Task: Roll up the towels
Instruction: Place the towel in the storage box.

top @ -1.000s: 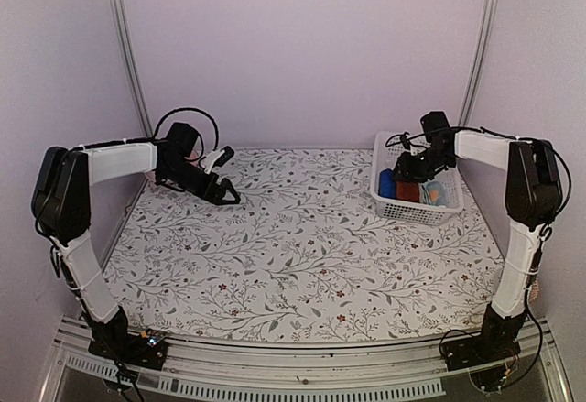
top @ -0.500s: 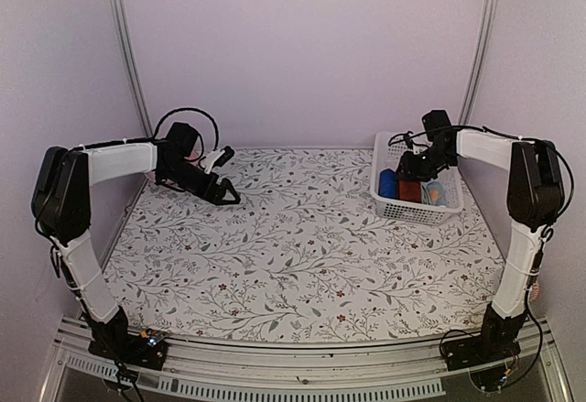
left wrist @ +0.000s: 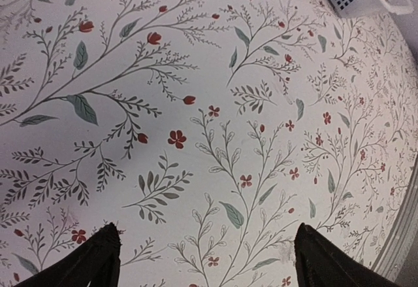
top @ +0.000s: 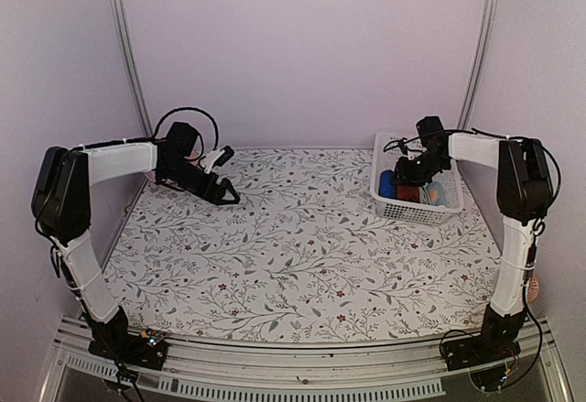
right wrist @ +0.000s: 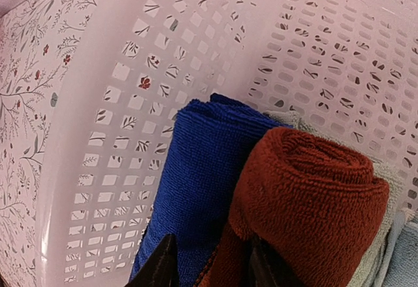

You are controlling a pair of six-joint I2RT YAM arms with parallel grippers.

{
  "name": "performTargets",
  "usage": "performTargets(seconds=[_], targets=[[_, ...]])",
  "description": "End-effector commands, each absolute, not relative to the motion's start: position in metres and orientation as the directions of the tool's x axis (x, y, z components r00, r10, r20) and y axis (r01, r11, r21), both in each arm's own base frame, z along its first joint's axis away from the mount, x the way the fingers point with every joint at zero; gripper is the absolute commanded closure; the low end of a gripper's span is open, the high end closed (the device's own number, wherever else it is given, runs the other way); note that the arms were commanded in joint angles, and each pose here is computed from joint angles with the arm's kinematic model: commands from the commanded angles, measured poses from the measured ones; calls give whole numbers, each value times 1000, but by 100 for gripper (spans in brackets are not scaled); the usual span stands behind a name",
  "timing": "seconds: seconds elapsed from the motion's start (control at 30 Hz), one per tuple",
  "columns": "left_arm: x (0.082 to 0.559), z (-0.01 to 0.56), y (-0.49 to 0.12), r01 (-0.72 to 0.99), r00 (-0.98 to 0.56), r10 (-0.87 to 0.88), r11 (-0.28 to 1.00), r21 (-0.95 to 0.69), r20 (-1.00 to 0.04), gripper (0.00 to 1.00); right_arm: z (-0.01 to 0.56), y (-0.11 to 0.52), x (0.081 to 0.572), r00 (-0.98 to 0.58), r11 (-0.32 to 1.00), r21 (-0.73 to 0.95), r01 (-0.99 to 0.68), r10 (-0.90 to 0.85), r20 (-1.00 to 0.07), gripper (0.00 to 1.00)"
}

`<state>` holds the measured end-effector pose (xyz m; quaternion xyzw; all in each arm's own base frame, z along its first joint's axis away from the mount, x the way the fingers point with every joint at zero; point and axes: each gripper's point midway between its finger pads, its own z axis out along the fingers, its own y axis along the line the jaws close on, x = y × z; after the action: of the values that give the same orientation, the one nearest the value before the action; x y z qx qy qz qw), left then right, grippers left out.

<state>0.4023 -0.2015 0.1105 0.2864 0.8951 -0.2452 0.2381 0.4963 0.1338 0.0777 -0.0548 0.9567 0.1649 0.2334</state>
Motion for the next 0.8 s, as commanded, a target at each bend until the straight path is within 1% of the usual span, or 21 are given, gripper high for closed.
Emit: performTargets(seconds=[0.0,0.1,0.77], targets=[[413,127,-199,644,-691,401,719,-260,-602,7,85,129,481,-896,950,258,-176,-46,-442,62],[414,127,-200,645,-691,402,718,-262,-600,7,101,126,481,-884,953,247,-177,-44,-465,61],[415,127,-200,641,-694,401,722,-259,-598,7,139,120,470,-851,958,227,-176,-32,-523,60]])
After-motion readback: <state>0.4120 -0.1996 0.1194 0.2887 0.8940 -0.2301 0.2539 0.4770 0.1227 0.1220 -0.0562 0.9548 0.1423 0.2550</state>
